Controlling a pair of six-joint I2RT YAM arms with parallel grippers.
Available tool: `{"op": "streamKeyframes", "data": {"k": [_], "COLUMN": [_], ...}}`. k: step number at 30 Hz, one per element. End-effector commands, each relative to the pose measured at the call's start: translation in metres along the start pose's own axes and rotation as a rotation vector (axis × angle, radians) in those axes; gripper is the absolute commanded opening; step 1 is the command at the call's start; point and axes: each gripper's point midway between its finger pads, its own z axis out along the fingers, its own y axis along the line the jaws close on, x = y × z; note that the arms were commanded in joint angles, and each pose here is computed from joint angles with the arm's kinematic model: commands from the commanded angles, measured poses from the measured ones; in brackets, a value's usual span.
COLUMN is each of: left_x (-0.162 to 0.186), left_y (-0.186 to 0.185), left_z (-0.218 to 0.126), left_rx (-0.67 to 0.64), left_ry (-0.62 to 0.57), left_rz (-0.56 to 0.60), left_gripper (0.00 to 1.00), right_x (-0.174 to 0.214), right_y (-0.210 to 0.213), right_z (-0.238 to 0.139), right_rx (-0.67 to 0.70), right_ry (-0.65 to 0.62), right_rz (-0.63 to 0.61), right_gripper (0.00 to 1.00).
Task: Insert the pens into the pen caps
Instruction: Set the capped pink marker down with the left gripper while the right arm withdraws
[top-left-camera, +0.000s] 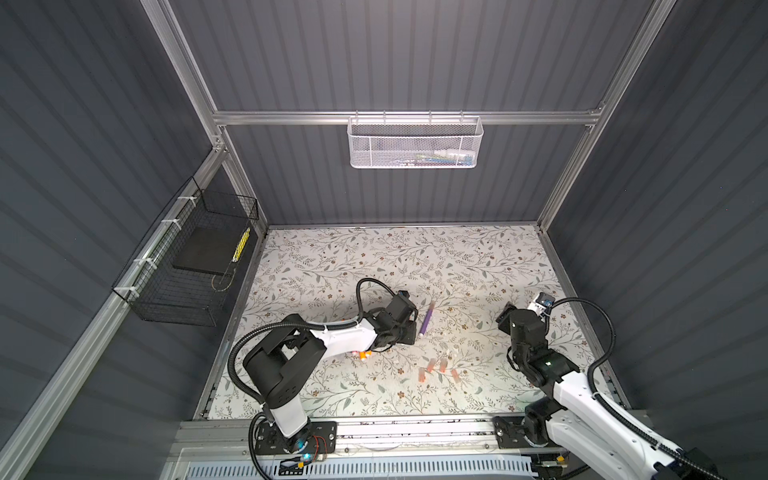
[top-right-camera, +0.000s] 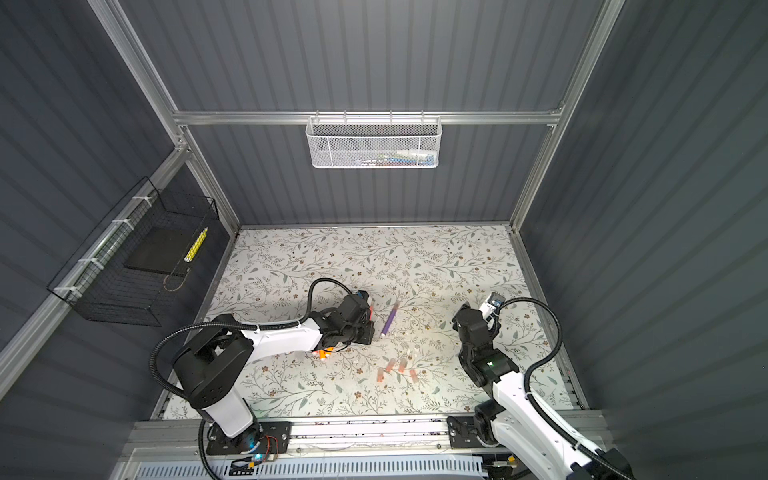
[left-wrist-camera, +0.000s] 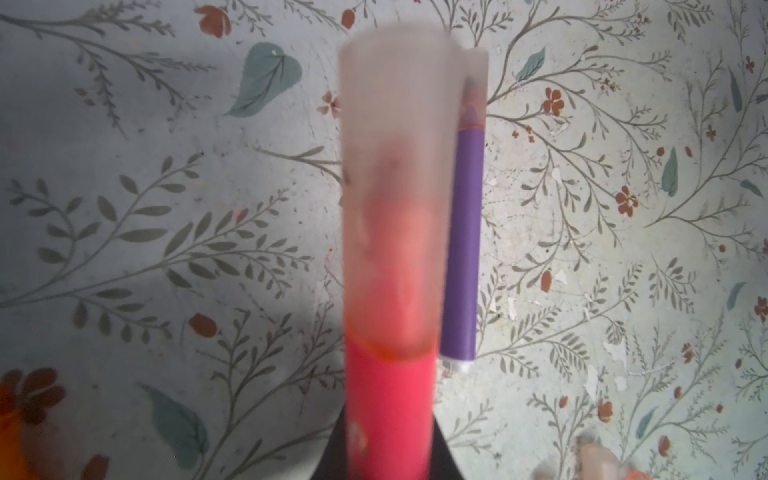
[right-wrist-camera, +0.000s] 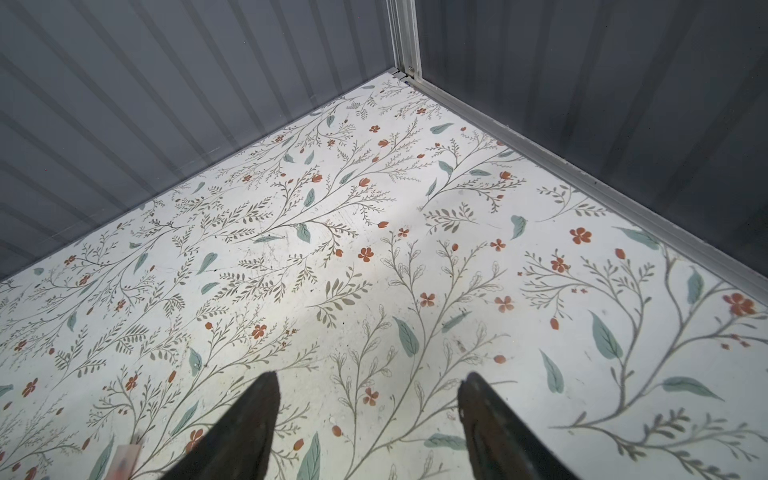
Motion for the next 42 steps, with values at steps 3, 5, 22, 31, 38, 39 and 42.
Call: {"op": "streamKeyframes", "data": {"k": [3, 5, 22, 31, 38, 39, 42], "left_x": [-0.003, -0.003, -0.014, -0.026, -0.039, -0.043, -0.055], "left_y": [-0.007, -0.005, -0.014, -0.020, -0.025, -0.024, -0.015], "left_z": [0.008, 0.009, 0.014, 0.014, -0.001, -0.008, -0.040], "left_rx": [0.018, 0.004, 0.027, 0.029, 0.032, 0.024, -0.018], "left_ry": [0.023, 0.020, 0.014, -0.005, -0.045, -0.069, -0.151], "left_rz": [-0.012, -0.012, 0.003, 0.019, 0.042, 0.048, 0.053], "left_gripper": [0.00, 0.00, 0.21, 0.27, 0.23, 0.24, 0.27], "right_x": [-0.003, -0.003, -0.001, -0.002, -0.001, -0.002, -0.007], "right_y": [0.004, 0.004, 0.002, 0.001, 0.000, 0.001, 0.017], "right_z": [0.001, 0.002, -0.001, -0.002, -0.004, -0.004, -0.015], "right_rx": [-0.005, -0.006, -0.014, -0.024, -0.032, -0.034, -0.098], "right_ry": [0.003, 0.005, 0.003, -0.003, -0.007, -0.008, 0.076], "right_rz": [-0.002, -0.005, 0.004, 0.010, 0.014, 0.015, 0.036], "right_gripper": [0.72, 0.72, 0.74, 0.75, 0.77, 0.77, 0.76]}}
